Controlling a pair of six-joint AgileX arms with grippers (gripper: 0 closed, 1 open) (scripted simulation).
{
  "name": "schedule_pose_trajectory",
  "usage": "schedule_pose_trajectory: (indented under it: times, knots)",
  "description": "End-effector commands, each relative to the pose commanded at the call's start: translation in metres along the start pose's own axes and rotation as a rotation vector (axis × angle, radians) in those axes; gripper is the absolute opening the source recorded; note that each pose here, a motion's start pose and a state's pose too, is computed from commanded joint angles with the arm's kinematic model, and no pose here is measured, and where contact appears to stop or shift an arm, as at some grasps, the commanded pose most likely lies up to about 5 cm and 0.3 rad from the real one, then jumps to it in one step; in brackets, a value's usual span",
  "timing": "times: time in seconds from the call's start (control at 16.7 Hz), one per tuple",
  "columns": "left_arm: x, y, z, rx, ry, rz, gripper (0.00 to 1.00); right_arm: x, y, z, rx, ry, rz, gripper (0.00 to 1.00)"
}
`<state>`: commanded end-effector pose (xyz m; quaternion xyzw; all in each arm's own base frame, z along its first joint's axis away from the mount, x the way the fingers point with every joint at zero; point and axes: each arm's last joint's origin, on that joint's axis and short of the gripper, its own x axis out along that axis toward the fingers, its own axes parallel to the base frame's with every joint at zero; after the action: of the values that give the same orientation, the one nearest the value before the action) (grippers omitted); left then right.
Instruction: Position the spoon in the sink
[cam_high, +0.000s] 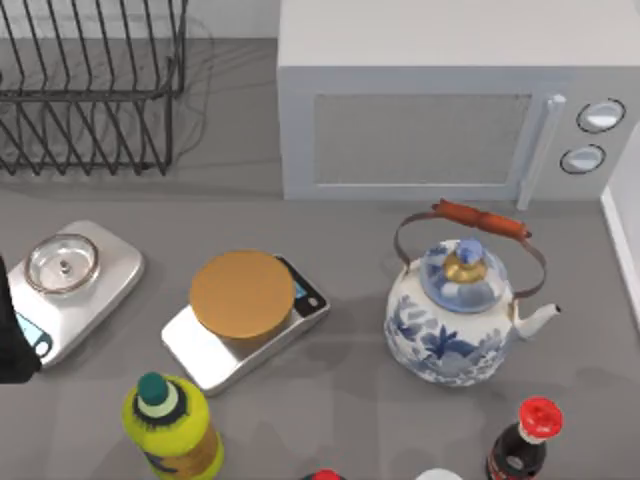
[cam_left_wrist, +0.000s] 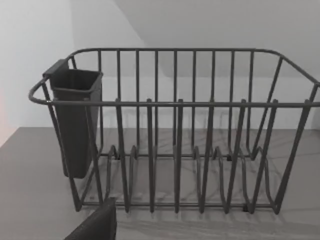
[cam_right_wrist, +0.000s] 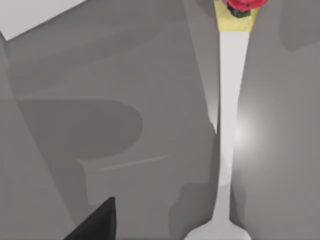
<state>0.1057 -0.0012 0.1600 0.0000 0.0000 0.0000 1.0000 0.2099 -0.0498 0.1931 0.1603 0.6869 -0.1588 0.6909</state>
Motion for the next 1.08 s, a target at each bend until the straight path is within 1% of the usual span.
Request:
schedule_pose_trajectory:
  times: [0.18,0.3,0.54,0.78,0.9,1.08]
  knots:
    - [0.000,0.000,0.000,0.000,0.000,0.000,1.00,0.001,0.001,-0.001,-0.005,-0.002,0.001,1.00]
    - [0.000,0.000,0.000,0.000,0.000,0.000,1.00,0.009,0.001,0.001,-0.002,0.003,0.000,1.00]
    - [0.000,0.000,0.000,0.000,0.000,0.000,1.00,0.048,0.001,0.006,0.000,-0.003,0.001,1.00]
    - [0.000,0.000,0.000,0.000,0.000,0.000,1.00,0.089,0.001,0.003,0.000,-0.005,0.001,1.00]
    - [0.000,0.000,0.000,0.000,0.000,0.000,1.00,0.099,0.000,0.000,0.000,-0.001,0.000,1.00]
    - [0.000,0.000,0.000,0.000,0.000,0.000,1.00,0.100,0.000,0.000,0.000,0.000,0.000,1.00]
